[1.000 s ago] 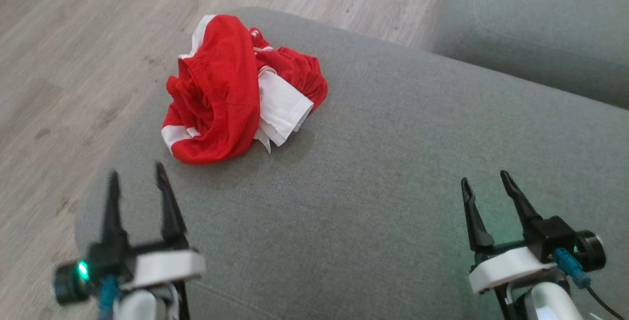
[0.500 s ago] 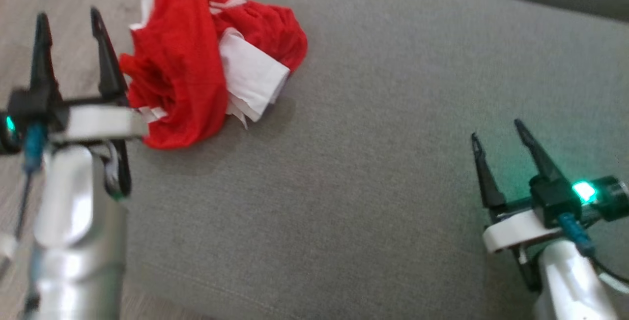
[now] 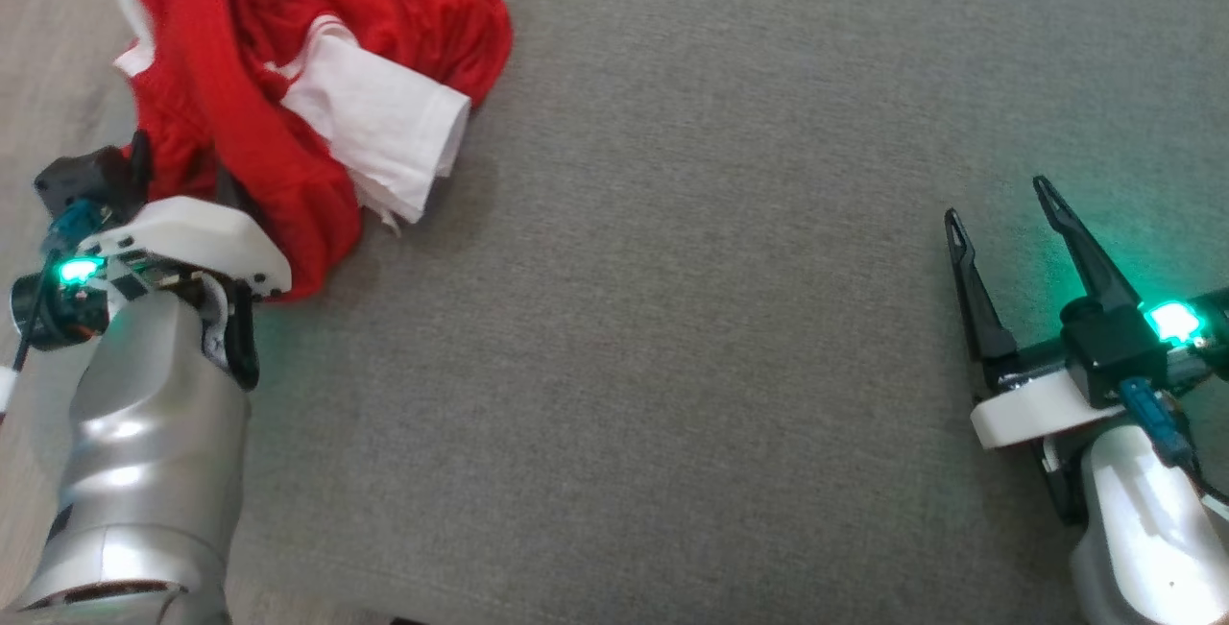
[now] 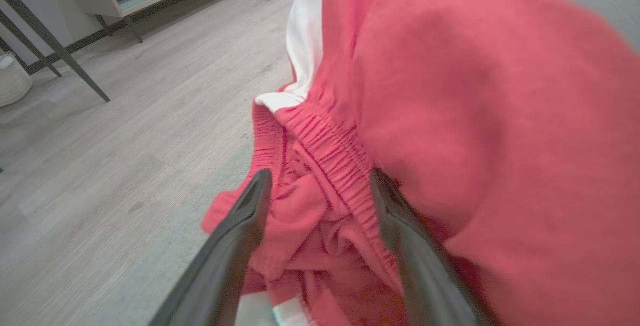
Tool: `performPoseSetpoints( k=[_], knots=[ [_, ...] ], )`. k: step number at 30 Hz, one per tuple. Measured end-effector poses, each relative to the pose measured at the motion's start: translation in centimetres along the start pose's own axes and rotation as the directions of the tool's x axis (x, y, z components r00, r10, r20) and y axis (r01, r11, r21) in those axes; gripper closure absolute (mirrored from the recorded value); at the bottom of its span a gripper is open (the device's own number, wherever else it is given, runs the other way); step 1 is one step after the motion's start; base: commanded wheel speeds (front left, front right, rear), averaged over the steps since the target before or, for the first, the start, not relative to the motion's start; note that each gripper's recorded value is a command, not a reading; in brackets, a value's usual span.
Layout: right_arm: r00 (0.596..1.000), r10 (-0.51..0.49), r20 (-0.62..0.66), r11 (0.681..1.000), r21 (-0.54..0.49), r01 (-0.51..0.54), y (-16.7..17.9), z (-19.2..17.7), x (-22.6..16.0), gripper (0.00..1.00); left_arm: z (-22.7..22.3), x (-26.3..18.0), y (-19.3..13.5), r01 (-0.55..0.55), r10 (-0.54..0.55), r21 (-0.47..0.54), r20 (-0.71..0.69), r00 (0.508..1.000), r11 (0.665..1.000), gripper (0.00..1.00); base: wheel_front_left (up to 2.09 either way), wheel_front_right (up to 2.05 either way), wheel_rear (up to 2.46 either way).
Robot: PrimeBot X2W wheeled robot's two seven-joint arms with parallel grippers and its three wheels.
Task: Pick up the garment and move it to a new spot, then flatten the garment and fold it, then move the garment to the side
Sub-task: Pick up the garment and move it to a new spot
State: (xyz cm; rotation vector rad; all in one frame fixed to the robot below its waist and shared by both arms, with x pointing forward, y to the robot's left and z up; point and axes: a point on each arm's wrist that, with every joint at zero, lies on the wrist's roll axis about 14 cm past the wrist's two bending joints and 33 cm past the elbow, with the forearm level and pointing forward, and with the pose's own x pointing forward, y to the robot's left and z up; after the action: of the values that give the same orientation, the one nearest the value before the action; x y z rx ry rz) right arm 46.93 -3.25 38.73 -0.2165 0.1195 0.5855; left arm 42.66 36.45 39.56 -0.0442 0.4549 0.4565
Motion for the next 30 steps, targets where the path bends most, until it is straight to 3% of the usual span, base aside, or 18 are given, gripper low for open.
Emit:
performPoseSetpoints(
  k=[1,2,3,8,13,20,23,26,27,28,30],
  knots=[
    [1.0,-0.006,-0.001,1.0,0.002,0.006,-0.2,-0.1,0.0,0.0,0.0,0.2,-0.3,0.008,-0.008,-0.008,0.009,1.0,1.0,0.42,0.0,0.0,0.0],
    [1.0,-0.012,0.0,1.0,0.002,0.012,-0.4,-0.1,0.0,0.0,0.2,0.4,-0.7,0.017,-0.017,-0.007,0.027,1.0,1.0,0.76,0.0,0.0,0.0],
    [1.0,-0.018,0.0,1.0,0.002,0.018,-0.7,-0.2,0.0,0.0,0.6,0.6,-1.0,0.027,-0.027,-0.007,0.047,0.999,1.0,1.0,0.0,0.0,0.0],
    [0.999,-0.044,0.008,0.999,0.01,0.044,-1.2,0.4,-0.3,0.0,6.8,0.9,-2.4,0.075,-0.071,-0.009,0.238,0.969,0.997,1.0,0.0,0.0,0.0],
    [0.996,-0.079,0.042,0.996,0.034,0.078,-1.5,2.4,-1.1,0.0,15.7,-1.6,-2.1,0.086,-0.094,0.041,0.499,0.862,0.995,1.0,0.0,0.0,0.0],
    [0.982,-0.159,0.097,0.986,0.064,0.153,-2.5,5.6,-3.6,0.0,21.6,-5.8,-2.3,0.094,-0.138,0.102,0.655,0.743,0.99,1.0,0.0,0.0,0.0],
    [0.977,-0.186,0.101,0.981,0.068,0.18,-3.0,6.0,-4.8,0.0,22.3,-6.3,-2.3,0.095,-0.143,0.109,0.665,0.733,0.99,1.0,0.0,0.0,0.0],
    [0.972,-0.221,0.078,0.974,0.068,0.216,-3.6,5.5,-6.7,0.0,21.4,-5.6,-2.0,0.084,-0.13,0.104,0.626,0.769,0.991,1.0,0.0,0.0,0.0],
    [0.97,-0.234,0.072,0.971,0.07,0.229,-3.8,5.3,-7.2,0.0,20.8,-5.2,-2.1,0.079,-0.121,0.096,0.602,0.79,0.992,0.94,0.0,0.0,0.0],
    [0.967,-0.246,0.068,0.968,0.072,0.242,-4.1,5.2,-7.5,0.0,20.0,-4.6,-2.1,0.074,-0.112,0.09,0.573,0.812,0.993,0.0,0.0,0.0,0.0],
    [0.963,-0.263,0.058,0.963,0.075,0.258,-4.6,4.8,-7.8,0.0,18.0,-3.4,-2.1,0.065,-0.096,0.079,0.499,0.861,0.995,0.0,0.0,0.0,0.0]
  ],
)
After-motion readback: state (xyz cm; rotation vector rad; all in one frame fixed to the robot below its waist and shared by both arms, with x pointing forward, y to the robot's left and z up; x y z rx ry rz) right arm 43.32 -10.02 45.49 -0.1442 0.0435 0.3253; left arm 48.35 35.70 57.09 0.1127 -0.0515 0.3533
